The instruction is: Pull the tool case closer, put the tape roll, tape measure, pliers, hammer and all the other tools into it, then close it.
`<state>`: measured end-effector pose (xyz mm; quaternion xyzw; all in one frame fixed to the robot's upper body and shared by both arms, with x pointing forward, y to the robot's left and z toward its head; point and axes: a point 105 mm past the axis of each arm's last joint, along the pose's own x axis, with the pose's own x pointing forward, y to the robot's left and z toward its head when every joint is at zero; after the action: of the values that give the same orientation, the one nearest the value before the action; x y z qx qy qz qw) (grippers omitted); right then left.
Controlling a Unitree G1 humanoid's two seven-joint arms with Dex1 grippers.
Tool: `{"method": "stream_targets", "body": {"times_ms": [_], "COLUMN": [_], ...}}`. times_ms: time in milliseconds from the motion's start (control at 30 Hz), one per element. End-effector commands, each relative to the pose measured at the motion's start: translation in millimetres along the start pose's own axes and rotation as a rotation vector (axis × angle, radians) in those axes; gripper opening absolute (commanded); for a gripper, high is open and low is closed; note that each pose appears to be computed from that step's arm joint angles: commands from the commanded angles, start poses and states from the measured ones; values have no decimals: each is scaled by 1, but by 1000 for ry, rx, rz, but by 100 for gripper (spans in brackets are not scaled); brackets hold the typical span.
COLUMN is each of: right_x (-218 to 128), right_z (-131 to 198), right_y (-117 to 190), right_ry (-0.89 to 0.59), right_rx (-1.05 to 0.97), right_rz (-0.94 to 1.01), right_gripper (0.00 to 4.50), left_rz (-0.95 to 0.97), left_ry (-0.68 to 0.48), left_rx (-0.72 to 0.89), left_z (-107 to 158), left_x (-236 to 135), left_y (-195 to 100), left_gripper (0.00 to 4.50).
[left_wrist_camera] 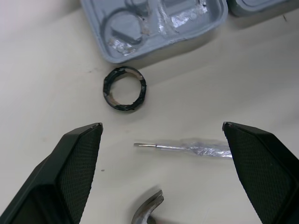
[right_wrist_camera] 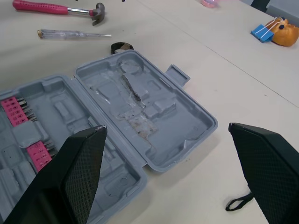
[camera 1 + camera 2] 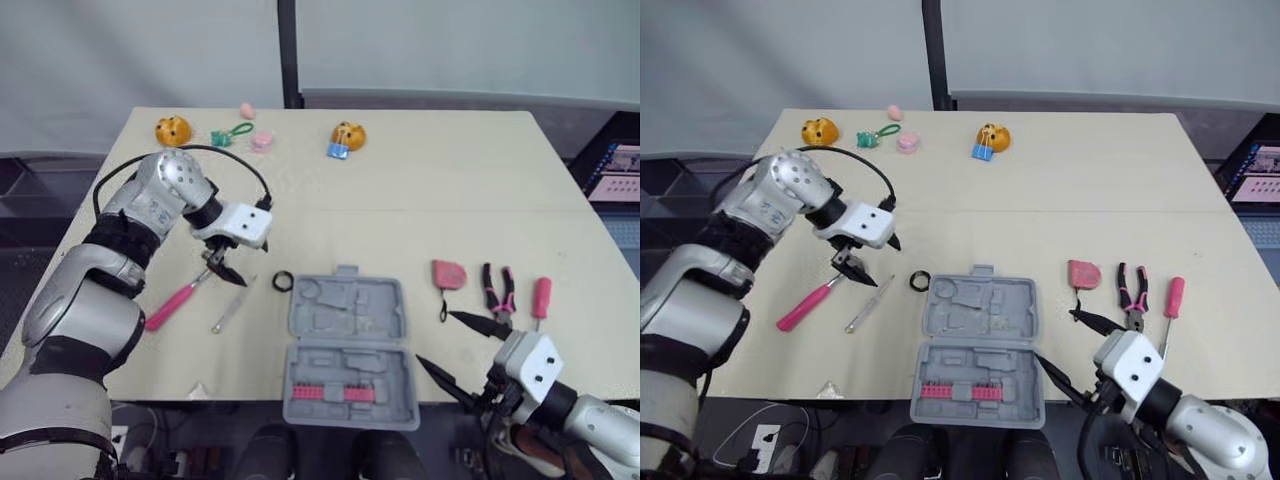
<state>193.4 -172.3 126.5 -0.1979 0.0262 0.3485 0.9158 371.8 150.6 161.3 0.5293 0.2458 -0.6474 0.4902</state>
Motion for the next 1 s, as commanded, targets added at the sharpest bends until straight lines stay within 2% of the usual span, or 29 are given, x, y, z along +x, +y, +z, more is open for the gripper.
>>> {"method": "stream_targets", "body": {"times_ms": [33,667,1000], "right_x": [1,-2,-8], "right_z": [13,10,5], "right_y": [5,21,25], "right_ry": [-41,-32,-24], "right_rx": [-33,-32,-28], "right_rz": [-13,-73,-94], "right_gripper": [442,442,442], "left_rz": [-116,-127,-83], "left_ry": [59,45,52], "left_rx": [47,152,101], "left_z": [0,13,9], "left_x": [-7,35,50], "left_y": [-6,-1,3], "left_gripper": [441,441,441]}}
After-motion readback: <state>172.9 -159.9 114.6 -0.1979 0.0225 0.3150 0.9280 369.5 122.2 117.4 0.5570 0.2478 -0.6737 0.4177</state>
